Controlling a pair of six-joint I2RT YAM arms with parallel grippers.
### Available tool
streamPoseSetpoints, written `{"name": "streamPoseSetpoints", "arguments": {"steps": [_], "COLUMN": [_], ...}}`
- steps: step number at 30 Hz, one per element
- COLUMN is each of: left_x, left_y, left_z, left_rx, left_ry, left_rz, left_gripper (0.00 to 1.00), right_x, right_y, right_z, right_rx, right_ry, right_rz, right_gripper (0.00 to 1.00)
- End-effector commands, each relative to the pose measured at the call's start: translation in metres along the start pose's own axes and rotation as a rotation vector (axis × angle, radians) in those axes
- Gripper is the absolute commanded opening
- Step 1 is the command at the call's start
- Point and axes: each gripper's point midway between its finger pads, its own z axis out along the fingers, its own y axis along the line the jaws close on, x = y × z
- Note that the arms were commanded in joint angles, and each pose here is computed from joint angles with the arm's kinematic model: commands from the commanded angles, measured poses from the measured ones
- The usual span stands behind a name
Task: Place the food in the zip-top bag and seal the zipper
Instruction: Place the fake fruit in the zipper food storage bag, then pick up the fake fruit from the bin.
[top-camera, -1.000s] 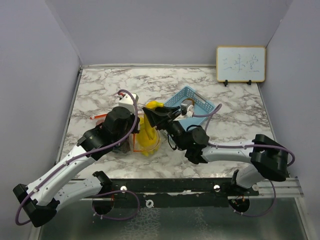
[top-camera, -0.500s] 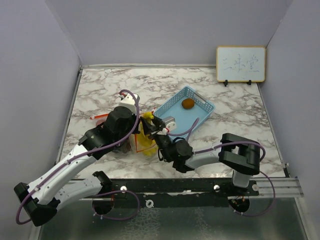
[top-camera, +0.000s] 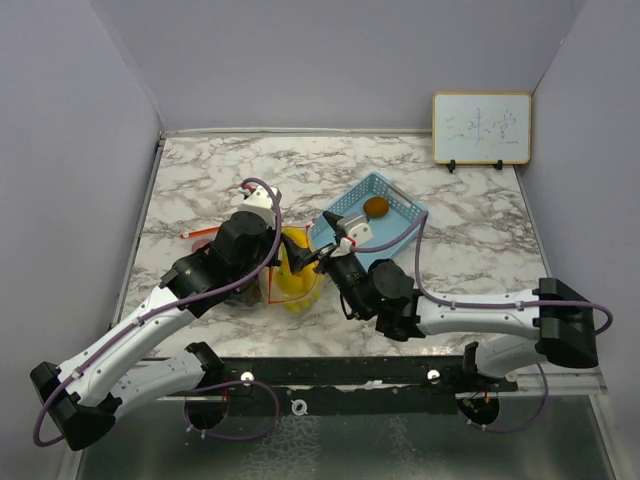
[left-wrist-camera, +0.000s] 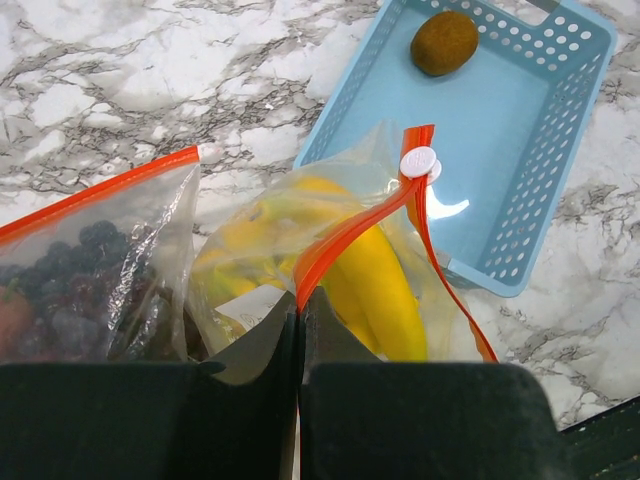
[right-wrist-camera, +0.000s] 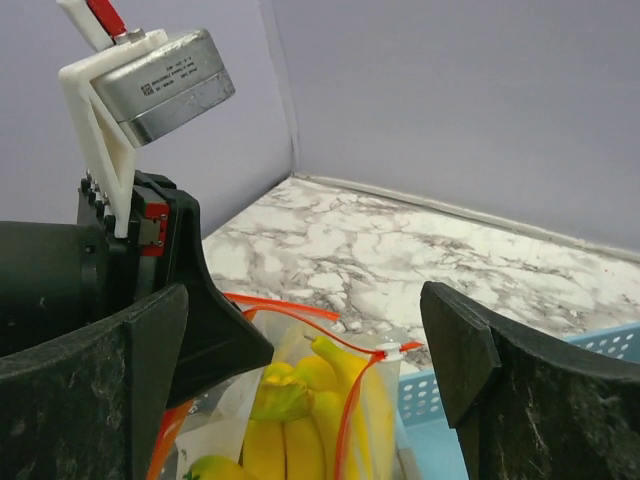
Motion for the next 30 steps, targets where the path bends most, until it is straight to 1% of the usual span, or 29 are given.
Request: {"name": "streamPoseSetpoints", "arguments": {"steps": [1, 4, 5, 7, 9, 13, 15, 18, 23, 26, 30], "left_x": [-0.019, -0.019, -0.020, -0.021, -0.022, -0.021, -0.020, -0.018, -0.015, -0.012, -0.009], "left_y": [-0.003, -0.001, -0.001, 0.000, 0.001, 0.003, 0.003, 0.003, 0.000, 0.000, 0.001], "left_z": [-0.003, -0.005, -0.007, -0.010, -0.013, -0.014, -0.013, -0.012, -0.011, -0.009, -0.006], "left_rx": [0.006, 0.003, 0.004, 0.006, 0.007, 0.007, 0.005, 0.006, 0.028, 0.031, 0.019], "left_ry": [-0.055, -0.061, -0.065, -0.075, -0.087, -0.097, -0.092, -0.087, -0.090, -0.082, -0.073], "left_rz": [-0.003, -0.005, -0.008, -0.011, -0.016, -0.014, -0.007, -0.002, -0.004, 0.007, 0.020], "left_gripper": [0.00, 0.00, 0.00, 0.00, 0.00, 0.00, 0.00, 0.00, 0.00, 0.00, 0.00], "right_x": [0.013, 0.017, 0.026, 0.043, 0.059, 0.106, 0.133, 0.176, 0.242, 0.264, 0.271], "right_y": [-0.012, -0.043, -0.056, -0.093, -0.131, -0.198, -0.214, -0.226, -0.253, -0.268, -0.282], "right_z": [-0.016, -0.006, -0.001, 0.011, 0.022, 0.035, 0.040, 0.042, 0.024, 0.015, 0.013], "right_rx": [0.017, 0.153, 0.196, 0.275, 0.329, 0.464, 0.484, 0.508, 0.630, 0.682, 0.745], "right_ry": [0.153, 0.233, 0.292, 0.387, 0.448, 0.605, 0.687, 0.797, 0.941, 0.971, 0.959], "right_rz": [-0.009, -0.061, -0.059, 0.000, 0.086, 0.126, 0.139, 0.149, 0.196, 0.231, 0.188], "right_gripper": [1.00, 1.00, 1.00, 1.00, 1.00, 0.98, 0.98, 0.97, 0.95, 0.92, 0.91]}}
